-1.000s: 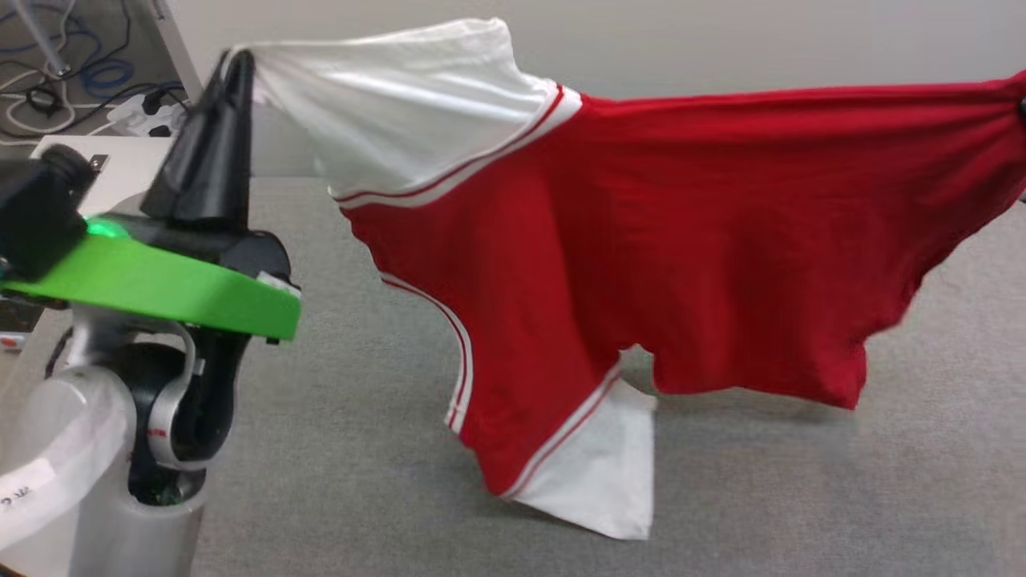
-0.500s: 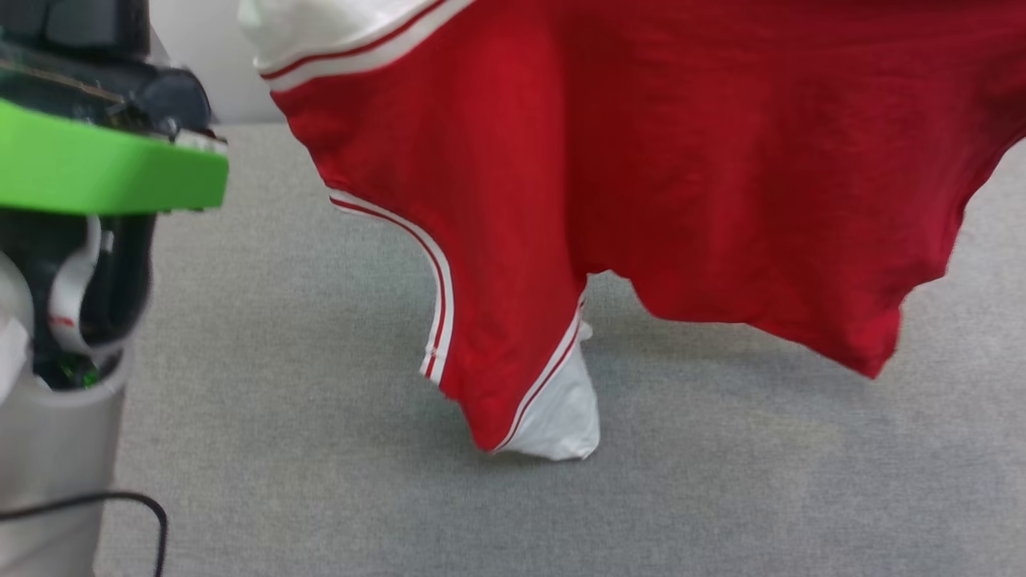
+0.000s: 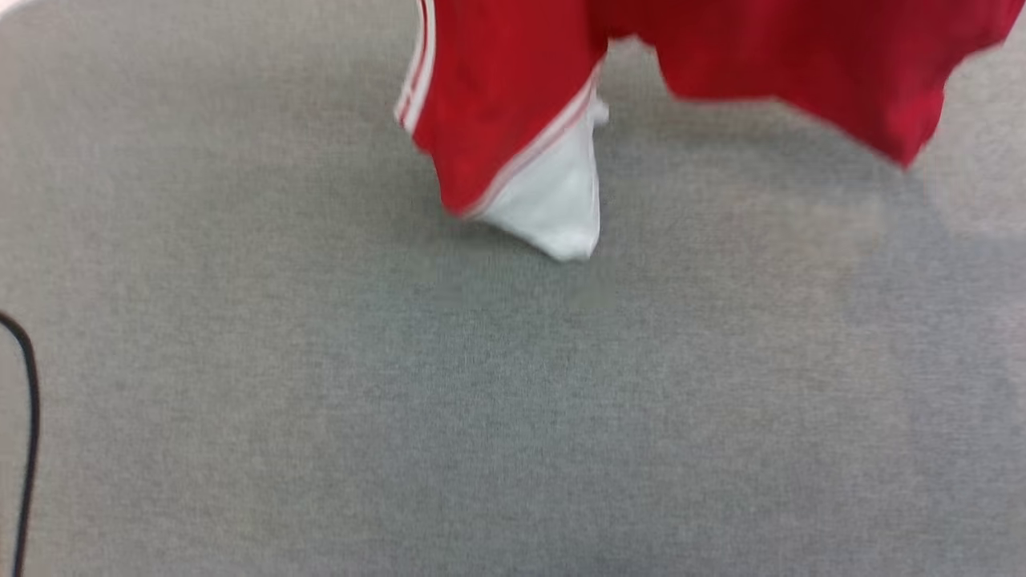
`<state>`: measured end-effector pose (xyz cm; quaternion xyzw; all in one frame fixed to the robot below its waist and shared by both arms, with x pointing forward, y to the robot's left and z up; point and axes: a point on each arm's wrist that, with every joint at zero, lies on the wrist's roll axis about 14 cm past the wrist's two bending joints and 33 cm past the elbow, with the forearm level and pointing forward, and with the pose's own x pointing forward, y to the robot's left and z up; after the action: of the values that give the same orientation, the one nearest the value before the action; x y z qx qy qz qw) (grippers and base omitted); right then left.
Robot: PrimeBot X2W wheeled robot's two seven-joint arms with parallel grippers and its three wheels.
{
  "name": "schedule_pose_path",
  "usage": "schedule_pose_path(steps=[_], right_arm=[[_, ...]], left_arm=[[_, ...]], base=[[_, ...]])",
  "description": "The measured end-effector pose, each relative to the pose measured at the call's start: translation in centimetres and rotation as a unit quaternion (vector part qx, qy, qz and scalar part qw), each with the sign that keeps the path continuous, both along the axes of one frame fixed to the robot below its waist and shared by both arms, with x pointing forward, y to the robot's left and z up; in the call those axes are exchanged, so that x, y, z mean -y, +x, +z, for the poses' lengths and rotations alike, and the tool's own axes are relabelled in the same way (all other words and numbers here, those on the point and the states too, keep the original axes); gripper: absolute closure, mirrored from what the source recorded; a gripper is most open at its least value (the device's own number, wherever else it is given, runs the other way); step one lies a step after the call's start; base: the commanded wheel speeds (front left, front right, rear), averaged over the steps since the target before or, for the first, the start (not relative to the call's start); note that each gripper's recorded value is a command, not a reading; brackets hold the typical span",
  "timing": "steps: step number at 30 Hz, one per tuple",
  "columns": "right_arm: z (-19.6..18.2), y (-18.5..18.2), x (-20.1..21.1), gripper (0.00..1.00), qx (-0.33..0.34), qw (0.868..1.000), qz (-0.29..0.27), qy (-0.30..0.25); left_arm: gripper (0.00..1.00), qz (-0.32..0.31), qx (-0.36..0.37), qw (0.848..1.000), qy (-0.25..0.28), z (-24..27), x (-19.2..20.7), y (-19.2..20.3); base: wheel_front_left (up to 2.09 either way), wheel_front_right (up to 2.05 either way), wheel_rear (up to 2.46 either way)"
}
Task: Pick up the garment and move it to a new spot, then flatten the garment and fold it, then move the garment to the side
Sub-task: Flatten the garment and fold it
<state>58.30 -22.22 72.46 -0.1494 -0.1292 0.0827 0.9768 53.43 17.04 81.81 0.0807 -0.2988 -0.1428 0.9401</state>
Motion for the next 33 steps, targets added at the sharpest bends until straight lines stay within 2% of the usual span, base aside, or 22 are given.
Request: schedule_pose_path(steps=[3, 11, 14, 19, 26, 33], right_arm=[[0.0, 2.9, -0.4, 1.0, 0.007, 1.0, 0.0, -0.006], [-1.3, 10.6, -1.5, 1.0, 0.024, 1.0, -0.006, 0.006], [-3.2, 13.6, -2.0, 1.0, 0.023, 1.0, -0.011, 0.01], [-5.0, 16.3, -3.2, 1.0, 0.032, 0.999, -0.005, 0.015], [-10.1, 18.9, -4.4, 1.0, 0.006, 1.0, 0.003, 0.018], [-15.2, 19.0, -5.7, 1.0, -0.026, 0.999, 0.02, 0.016]], left_arm=[[1.0, 0.012, 0.003, 1.0, 0.024, -0.1, -0.3, 2.9], [1.0, 0.054, 0.04, 0.997, 0.035, 0.2, -2.4, 10.4], [1.0, 0.059, 0.063, 0.996, 0.02, -0.4, -2.7, 13.2], [1.0, 0.072, 0.085, 0.994, 0.015, -1.2, -3.3, 15.6], [1.0, 0.059, 0.042, 0.997, 0.013, -6.1, -2.4, 18.1], [1.0, 0.043, -0.063, 0.997, 0.013, -16.3, -1.7, 17.8]], base=[[0.0, 0.0, 0.0], [0.0, 0.0, 0.0], [0.0, 0.0, 0.0], [0.0, 0.0, 0.0], [0.0, 0.0, 0.0], [0.0, 0.0, 0.0]])
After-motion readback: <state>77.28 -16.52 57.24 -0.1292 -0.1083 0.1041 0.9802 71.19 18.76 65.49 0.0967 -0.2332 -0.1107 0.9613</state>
